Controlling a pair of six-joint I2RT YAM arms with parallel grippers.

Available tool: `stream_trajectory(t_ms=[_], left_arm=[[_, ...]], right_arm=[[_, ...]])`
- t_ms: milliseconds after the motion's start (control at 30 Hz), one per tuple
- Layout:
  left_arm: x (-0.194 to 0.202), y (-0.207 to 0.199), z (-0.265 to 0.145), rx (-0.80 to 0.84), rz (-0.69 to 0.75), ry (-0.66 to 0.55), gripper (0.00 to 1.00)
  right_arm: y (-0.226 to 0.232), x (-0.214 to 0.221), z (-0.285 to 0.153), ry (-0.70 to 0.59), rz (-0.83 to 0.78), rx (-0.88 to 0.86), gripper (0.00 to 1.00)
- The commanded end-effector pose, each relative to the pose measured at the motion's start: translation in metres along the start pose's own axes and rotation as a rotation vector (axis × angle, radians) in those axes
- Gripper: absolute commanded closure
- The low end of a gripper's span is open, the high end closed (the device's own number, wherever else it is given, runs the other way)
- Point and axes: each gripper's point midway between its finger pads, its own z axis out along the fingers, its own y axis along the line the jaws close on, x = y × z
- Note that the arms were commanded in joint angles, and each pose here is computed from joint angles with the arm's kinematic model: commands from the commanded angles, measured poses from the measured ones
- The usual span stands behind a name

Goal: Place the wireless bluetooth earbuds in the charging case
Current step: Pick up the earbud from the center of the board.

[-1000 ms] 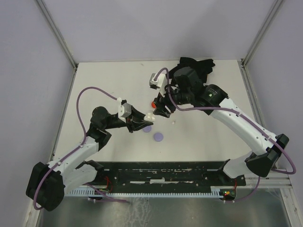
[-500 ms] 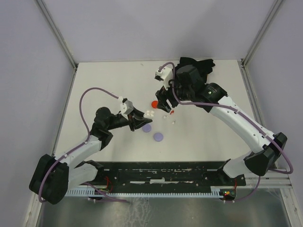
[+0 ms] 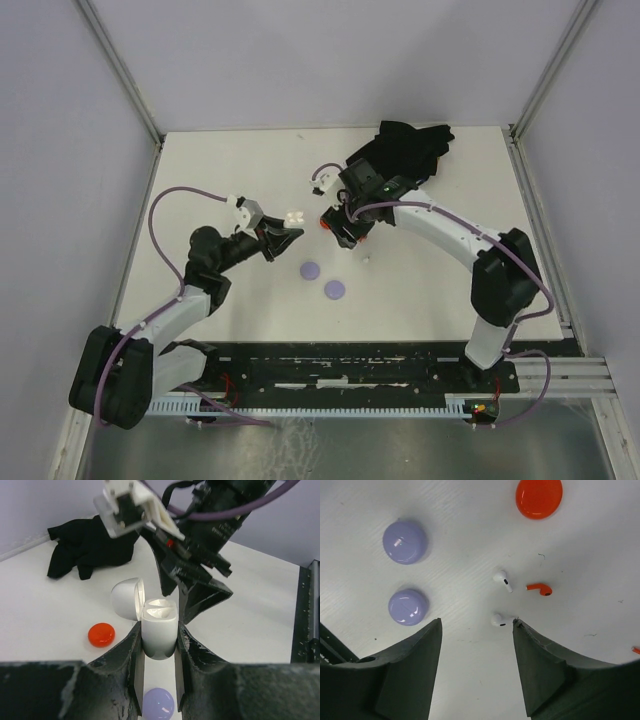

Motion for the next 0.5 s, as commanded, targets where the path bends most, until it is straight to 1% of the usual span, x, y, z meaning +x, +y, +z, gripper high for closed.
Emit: stream_trajectory(t_ms=[0,100,267,467], left_arm=[[-0.02,0.016,-0.003,-0.07,0.072,-0.07,0.97],[-0.021,0.021,-0.004,-0.09,0.082,-0.072,0.97],[-0.021,0.021,-0.004,-0.089,0.084,-0.07,0.97],[-0.02,0.02,-0.003,-0.08,0.082,-0.066,0.97]], right_arm=[[-0.021,-0.004,0.019,0.052,-0.06,0.06,0.35],[-0.026,0.006,0.038,0.122,-0.07,0.058,0.37],[-0.031,0.016,0.059,0.179,-0.087,0.054,0.38],[-0.037,0.023,0.08,0.247,-0.097,0.052,0.43]])
